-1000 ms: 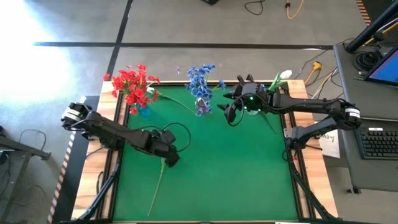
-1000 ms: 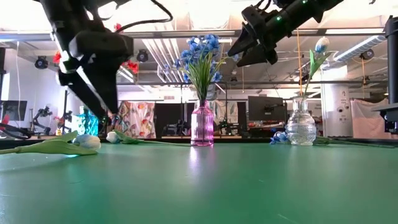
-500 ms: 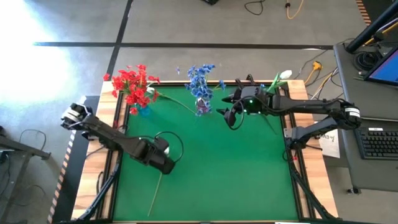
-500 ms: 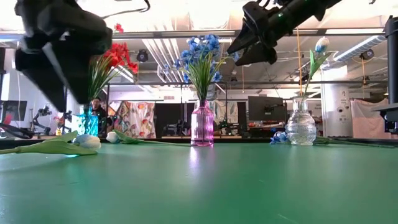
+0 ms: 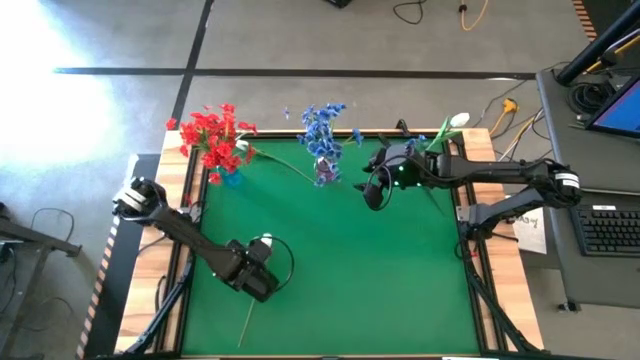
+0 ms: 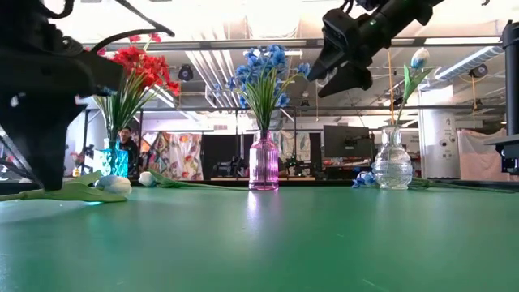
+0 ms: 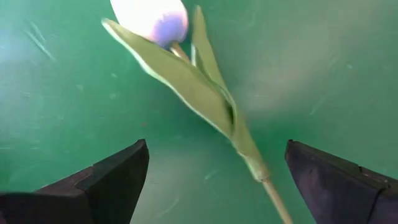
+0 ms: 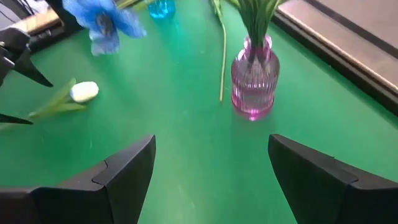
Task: Sort flowers into vase by color
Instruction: Put the bottom white flower into the transparent vase
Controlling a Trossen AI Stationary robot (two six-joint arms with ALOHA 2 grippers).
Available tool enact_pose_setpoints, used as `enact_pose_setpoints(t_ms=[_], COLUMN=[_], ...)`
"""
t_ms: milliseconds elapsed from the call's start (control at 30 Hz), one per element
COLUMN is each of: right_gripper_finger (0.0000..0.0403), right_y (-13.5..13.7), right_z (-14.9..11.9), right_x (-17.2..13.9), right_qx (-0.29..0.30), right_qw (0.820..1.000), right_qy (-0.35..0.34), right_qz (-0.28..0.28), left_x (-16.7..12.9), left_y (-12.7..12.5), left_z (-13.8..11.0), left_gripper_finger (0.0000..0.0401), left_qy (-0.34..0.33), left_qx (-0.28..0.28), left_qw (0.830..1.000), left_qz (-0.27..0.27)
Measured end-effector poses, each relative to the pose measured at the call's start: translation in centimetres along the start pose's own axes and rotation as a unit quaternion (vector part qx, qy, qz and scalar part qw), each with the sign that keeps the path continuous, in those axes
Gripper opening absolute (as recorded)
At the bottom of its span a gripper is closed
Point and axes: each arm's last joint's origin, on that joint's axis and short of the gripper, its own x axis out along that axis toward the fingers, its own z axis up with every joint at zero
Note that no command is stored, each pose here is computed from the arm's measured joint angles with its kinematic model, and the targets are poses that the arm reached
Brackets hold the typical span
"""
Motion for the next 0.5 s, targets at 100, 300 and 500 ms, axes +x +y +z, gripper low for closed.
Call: enact_pose_setpoints(t_ms=[100,300,500], right_gripper_finger=[0.0304,0.0304,0.0304], right_y=[0.1,0.3,0.3], right_z=[-0.1,-0.3,-0.3], right_x=[0.0,0.0,0.0], right_qx=[-0.001,-0.005,-0.008], right_qw=[1.0,1.0,1.0], right_qy=[0.007,0.009,0.009], right_qz=[0.0,0.003,0.002], left_x=[0.6,1.7,2.1], left_y=[-0.6,-1.4,-1.9], left_z=[-0.6,-1.2,-1.6], left_gripper_finger=[0.0355,0.0323,0.0278], left_qy=[-0.001,-0.001,-0.005], left_qx=[-0.009,-0.018,-0.027], left_qw=[1.0,1.0,1.0], left_qz=[-0.005,-0.008,-0.015])
